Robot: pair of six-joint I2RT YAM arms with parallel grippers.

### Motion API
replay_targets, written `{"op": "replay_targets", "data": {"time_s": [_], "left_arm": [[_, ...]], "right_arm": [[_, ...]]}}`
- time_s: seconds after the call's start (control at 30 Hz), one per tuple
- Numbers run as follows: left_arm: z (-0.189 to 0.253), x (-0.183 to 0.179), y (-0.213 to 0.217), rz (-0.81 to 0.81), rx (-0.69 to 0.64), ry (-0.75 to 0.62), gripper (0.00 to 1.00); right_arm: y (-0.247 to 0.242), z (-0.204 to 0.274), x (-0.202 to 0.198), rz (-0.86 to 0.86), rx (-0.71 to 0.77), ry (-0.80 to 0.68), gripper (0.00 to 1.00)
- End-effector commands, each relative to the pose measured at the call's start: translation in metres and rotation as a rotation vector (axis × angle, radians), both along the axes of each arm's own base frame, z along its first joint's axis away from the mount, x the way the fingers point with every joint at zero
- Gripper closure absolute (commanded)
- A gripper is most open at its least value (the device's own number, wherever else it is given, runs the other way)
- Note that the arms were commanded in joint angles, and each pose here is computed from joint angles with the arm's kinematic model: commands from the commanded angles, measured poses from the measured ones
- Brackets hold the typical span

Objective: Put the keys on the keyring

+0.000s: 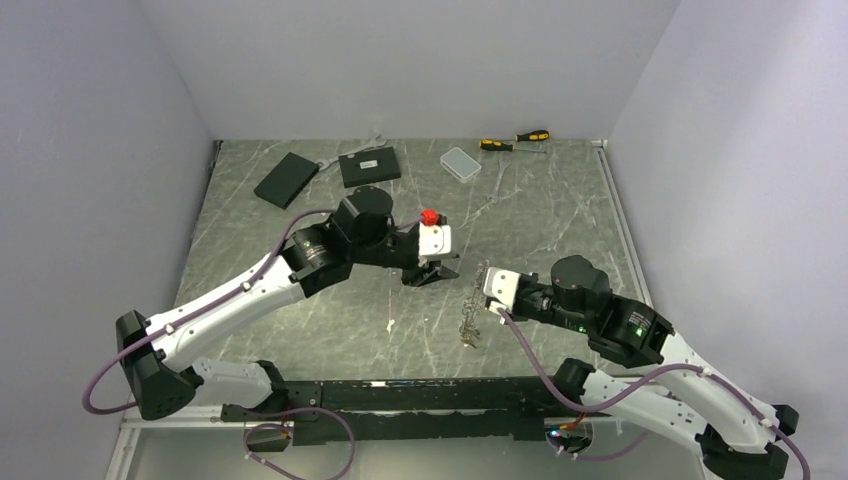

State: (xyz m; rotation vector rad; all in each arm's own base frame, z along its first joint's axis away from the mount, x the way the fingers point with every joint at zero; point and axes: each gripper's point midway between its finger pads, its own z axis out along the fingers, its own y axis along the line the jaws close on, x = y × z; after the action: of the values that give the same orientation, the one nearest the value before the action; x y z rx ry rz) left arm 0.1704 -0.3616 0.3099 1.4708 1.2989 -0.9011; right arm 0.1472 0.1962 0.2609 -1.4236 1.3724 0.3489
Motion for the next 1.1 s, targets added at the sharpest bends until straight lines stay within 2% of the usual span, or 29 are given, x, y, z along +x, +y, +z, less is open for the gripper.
{"op": "replay_targets", "data": {"time_s": [0.0, 0.77, 0.97, 1.07], "left_arm": [[-0.003, -0.012, -0.008, -0.105, 0.015, -0.102, 0.57], [-0.020, -0.016, -0.024, -0.157, 0.039, -0.166, 0.65], [-0.021, -0.015, -0.026, -0.157, 0.039, -0.188, 0.78], [-0.020, -0.014, -0.027, -0.160, 0.036, -0.199, 0.87]], "right_arm": [[0.012, 0.044, 0.001, 0.038, 0.108, -0.080, 1.00], [0.022, 0.058, 0.003, 0.059, 0.146, -0.096, 1.00], [0.024, 0.058, 0.004, 0.063, 0.148, -0.095, 1.00], [0.025, 0.056, 0.004, 0.066, 0.143, -0.094, 1.00]]}}
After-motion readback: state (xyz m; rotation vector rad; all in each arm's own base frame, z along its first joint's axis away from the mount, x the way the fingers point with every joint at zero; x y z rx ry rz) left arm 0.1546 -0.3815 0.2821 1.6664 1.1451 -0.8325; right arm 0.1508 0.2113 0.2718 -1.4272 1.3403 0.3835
